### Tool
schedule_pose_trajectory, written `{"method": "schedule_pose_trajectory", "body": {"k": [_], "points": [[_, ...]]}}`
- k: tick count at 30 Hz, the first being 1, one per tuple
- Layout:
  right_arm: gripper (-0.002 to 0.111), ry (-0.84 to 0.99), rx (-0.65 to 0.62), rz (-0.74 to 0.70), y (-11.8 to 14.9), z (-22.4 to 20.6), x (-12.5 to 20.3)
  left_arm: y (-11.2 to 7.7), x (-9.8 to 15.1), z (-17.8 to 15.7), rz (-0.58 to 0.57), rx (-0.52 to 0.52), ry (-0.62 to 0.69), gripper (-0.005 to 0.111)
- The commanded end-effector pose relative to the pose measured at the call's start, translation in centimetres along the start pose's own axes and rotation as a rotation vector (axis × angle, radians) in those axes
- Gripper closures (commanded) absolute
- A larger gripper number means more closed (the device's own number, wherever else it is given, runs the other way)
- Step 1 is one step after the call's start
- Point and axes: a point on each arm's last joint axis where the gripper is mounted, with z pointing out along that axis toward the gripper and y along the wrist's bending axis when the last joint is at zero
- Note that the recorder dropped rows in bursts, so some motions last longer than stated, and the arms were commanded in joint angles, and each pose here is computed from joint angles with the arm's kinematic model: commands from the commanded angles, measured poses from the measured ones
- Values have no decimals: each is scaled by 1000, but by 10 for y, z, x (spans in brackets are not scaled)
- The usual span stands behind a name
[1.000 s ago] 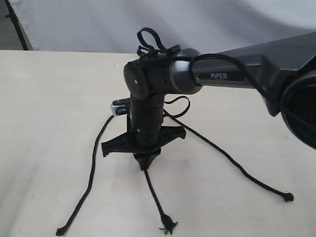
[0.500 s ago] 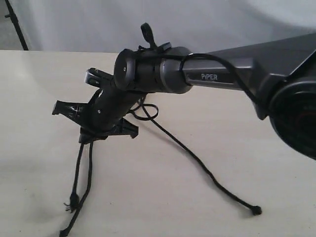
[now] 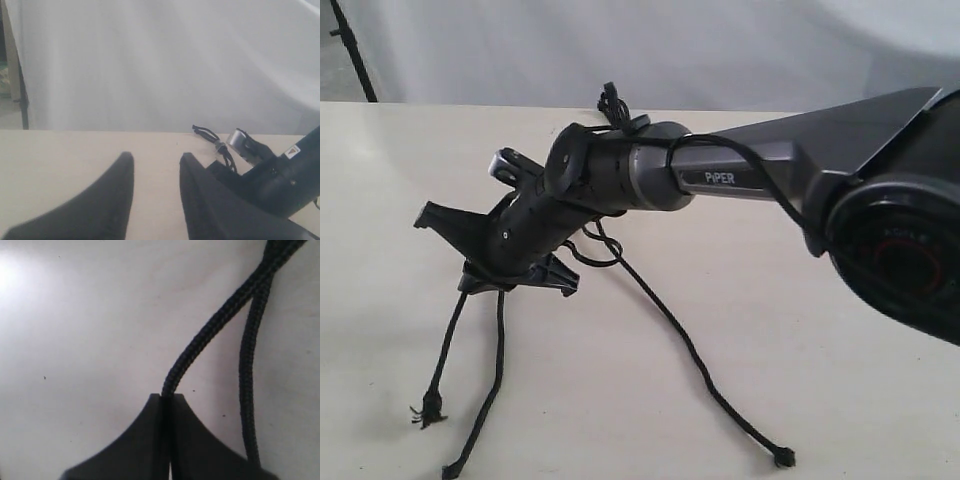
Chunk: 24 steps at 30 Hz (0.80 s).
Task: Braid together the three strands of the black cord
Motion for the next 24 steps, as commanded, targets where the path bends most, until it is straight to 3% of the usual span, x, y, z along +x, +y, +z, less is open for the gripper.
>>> {"method": "schedule_pose_trajectory", "body": {"k": [1, 4, 8, 12, 19, 24], "points": [[106, 18, 32, -79, -3, 11, 8, 0, 0, 0, 2, 6, -9, 75], [95, 29, 57, -110, -6, 16, 12, 0, 0, 0, 2, 6, -9, 75], [70, 32, 81, -171, -7, 16, 14, 0, 0, 0, 0, 6, -9, 75], [54, 67, 77, -359, -6, 6, 11, 0, 0, 0, -3, 6, -9, 75], [51, 132, 61, -596, 1, -44, -5, 0, 0, 0, -3, 6, -9, 75], [51, 205, 151, -695, -6, -59, -4, 0, 0, 0, -3, 6, -9, 75]]}}
